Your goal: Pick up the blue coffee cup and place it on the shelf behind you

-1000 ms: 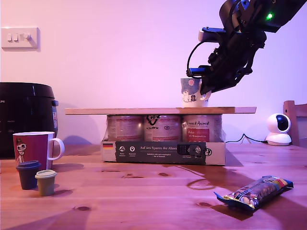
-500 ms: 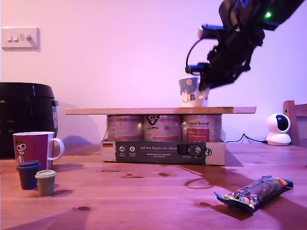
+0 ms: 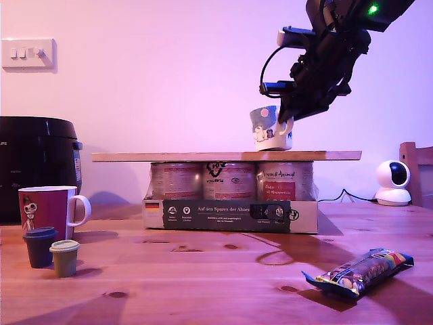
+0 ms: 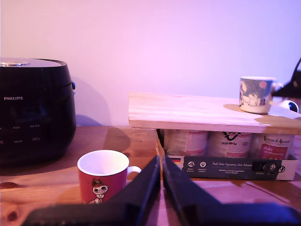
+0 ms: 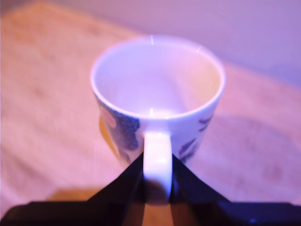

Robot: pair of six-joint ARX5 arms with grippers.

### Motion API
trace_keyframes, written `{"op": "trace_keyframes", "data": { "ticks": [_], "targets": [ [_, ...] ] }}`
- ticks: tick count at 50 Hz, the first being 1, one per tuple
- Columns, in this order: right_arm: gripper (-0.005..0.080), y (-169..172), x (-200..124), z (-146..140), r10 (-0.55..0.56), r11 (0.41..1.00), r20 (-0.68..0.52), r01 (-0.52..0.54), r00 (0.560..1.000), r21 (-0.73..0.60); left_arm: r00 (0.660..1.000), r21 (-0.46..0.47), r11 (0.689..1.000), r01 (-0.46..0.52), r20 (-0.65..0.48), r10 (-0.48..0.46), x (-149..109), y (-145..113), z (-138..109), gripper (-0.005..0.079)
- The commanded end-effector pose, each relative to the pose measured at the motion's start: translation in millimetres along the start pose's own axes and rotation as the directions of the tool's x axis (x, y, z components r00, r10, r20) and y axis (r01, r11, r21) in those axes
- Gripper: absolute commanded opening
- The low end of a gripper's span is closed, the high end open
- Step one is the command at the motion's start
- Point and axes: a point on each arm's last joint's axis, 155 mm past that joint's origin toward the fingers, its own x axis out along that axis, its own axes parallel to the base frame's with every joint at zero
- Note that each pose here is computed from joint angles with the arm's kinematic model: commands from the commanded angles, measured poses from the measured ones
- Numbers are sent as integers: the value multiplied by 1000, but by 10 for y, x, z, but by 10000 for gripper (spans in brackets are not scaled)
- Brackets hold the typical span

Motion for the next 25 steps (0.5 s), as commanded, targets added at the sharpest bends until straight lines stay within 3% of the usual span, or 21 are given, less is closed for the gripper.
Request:
{"op": "trace_keyframes", "data": {
  "ticks": [1,13,25],
  "targets": [
    [51,35,48,-76,10,1000,-21,-10,1000,1,1000,1,1000,3,21,-3,-9,-14,67,-21],
    [65,30,46,-7,7,1000,4,-7,1000,1,1000,1,1000,3,21,-3,-9,-14,67,-21],
    [267,35,46,-21,8,1000,-1,-8,1000,1,1000,1,1000,3,21,-3,-9,-14,67,-21]
  ]
}}
